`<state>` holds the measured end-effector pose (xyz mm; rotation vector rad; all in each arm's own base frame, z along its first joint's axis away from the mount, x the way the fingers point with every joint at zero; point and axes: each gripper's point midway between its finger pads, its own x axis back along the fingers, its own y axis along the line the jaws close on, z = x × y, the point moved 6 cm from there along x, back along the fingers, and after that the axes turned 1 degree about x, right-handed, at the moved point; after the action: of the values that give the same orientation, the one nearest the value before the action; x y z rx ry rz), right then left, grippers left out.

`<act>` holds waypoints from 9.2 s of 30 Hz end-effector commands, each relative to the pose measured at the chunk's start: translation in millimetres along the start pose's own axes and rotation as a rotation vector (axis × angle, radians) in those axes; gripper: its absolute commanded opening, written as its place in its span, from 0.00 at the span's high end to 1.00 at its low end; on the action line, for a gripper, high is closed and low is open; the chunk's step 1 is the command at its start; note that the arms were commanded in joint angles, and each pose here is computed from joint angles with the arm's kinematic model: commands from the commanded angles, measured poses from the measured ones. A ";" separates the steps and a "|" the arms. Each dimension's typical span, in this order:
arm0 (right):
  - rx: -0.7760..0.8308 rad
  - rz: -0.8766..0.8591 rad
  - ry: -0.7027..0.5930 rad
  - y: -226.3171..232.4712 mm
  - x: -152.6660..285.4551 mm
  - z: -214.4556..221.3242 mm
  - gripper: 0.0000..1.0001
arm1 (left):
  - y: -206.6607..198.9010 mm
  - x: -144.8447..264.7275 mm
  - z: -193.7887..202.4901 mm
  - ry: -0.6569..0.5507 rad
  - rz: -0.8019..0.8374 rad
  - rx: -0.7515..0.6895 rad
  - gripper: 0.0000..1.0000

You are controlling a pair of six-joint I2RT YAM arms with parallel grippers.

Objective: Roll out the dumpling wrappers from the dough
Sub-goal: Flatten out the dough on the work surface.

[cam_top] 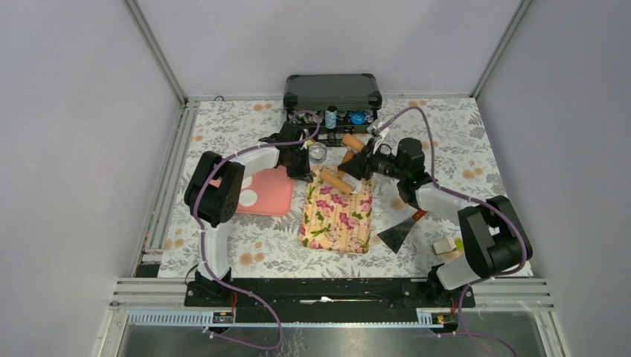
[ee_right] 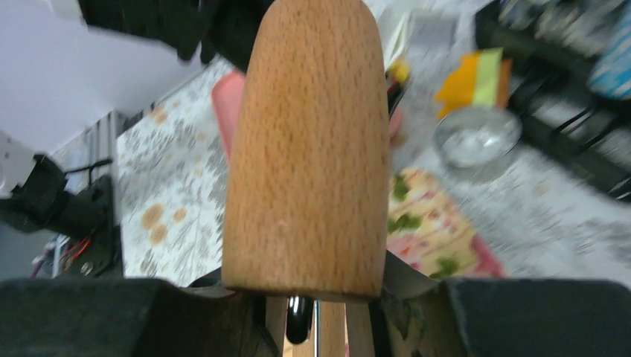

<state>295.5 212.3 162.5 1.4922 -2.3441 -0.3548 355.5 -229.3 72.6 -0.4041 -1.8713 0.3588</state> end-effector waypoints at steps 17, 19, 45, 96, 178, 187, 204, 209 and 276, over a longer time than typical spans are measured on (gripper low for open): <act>-0.005 0.521 0.169 -59.2 22.5 53.0 1.00 | 0.1 3.1 5.7 0.044 -0.008 -0.025 1.00; -0.018 0.527 0.217 -56.5 19.7 62.8 1.00 | -0.8 3.5 5.8 0.043 -0.008 -0.025 1.00; -0.017 0.415 0.018 -6.8 -4.1 -25.0 1.00 | 0.0 4.4 9.5 0.038 -0.012 0.014 1.00; -0.034 0.346 0.338 44.6 8.1 -16.5 1.00 | -1.3 8.5 7.6 0.018 -0.013 0.017 1.00; 0.141 0.663 0.049 -33.6 42.7 -67.7 1.00 | -4.3 12.7 2.8 0.016 0.021 0.023 1.00; 0.178 0.785 0.153 -53.4 52.6 -29.2 1.00 | -5.3 11.3 2.2 0.020 0.026 0.029 1.00; 0.102 0.736 -0.037 -48.3 47.9 -7.2 1.00 | -4.8 11.2 3.5 0.023 0.028 0.028 1.00; 0.064 0.699 -0.090 -40.2 43.4 -26.1 1.00 | -4.2 10.8 3.8 0.024 0.027 0.029 1.00; 0.011 0.384 0.368 -4.1 15.6 96.9 1.00 | -3.7 12.8 2.5 0.024 0.030 0.037 1.00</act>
<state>299.0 202.4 124.7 0.9430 -2.5342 -0.0673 351.4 -227.9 73.0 -0.4041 -1.8337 0.3903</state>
